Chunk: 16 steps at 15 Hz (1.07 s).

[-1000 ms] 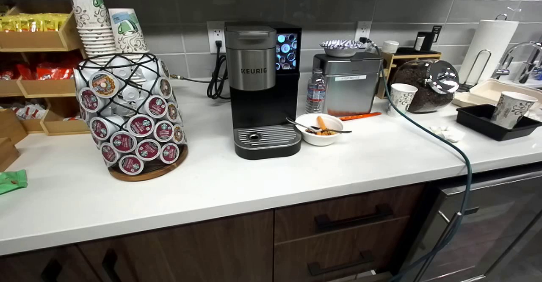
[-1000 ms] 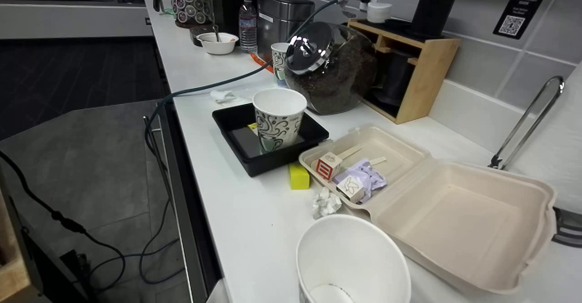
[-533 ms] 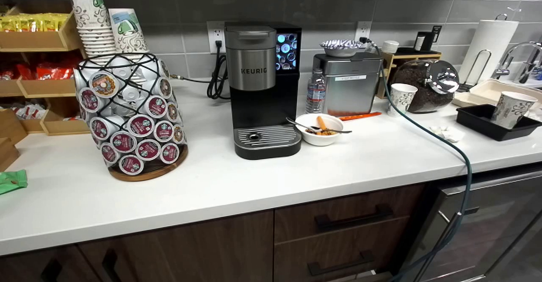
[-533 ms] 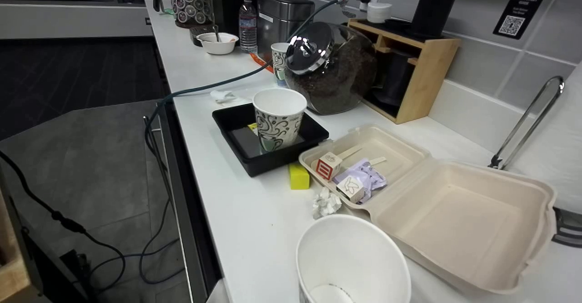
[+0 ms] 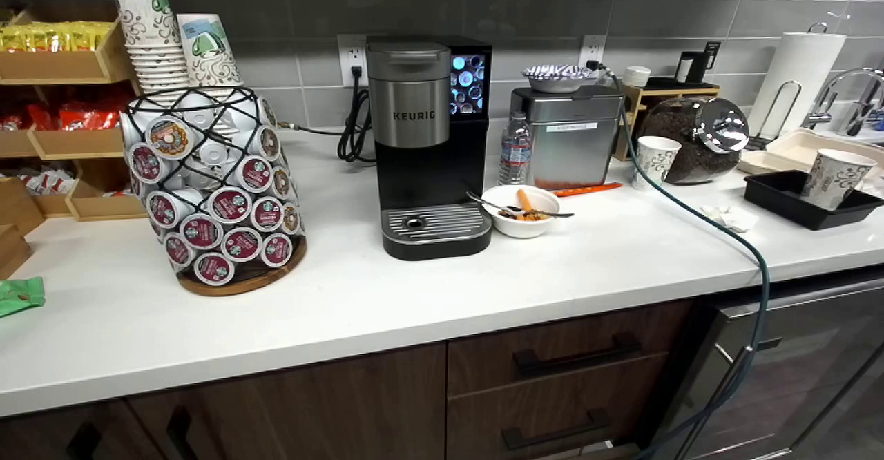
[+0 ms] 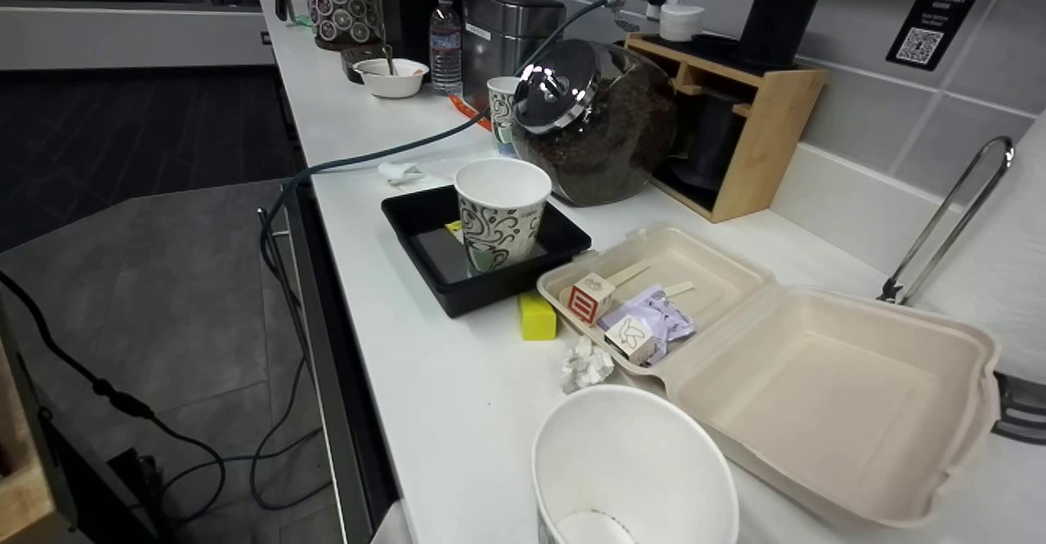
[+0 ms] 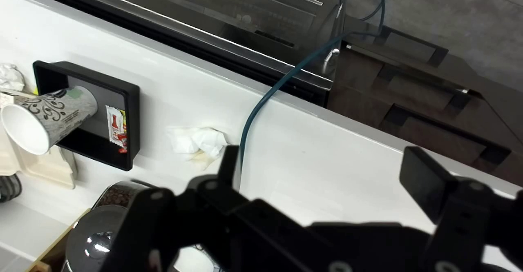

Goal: Move the cup in the black container and place it in front of the recycling bin

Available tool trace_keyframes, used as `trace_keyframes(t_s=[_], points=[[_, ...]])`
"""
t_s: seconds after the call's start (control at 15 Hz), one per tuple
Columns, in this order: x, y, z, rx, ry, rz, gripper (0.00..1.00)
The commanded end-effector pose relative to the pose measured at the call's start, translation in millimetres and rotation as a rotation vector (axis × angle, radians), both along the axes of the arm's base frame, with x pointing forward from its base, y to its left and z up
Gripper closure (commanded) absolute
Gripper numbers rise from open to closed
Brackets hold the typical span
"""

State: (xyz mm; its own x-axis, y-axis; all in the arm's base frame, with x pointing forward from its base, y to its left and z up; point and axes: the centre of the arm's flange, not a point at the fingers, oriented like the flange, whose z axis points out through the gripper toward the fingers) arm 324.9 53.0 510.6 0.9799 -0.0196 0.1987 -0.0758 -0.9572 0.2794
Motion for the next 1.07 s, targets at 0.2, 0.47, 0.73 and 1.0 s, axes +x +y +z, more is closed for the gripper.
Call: trace_keyframes(t_s=[0.2,0.47,0.73,1.0], points=[[25.3,-23.8,-4.1,0.088,-0.057,-0.047,0.00],[73.6,-96.0,-9.6,0.245,-0.146,-0.133,0.00],[130.7,-164.2,-36.4,0.307,-0.163,-0.255,0.00],[172.7,-206.8,-65.3,0.294,-0.110,-0.461,0.00]])
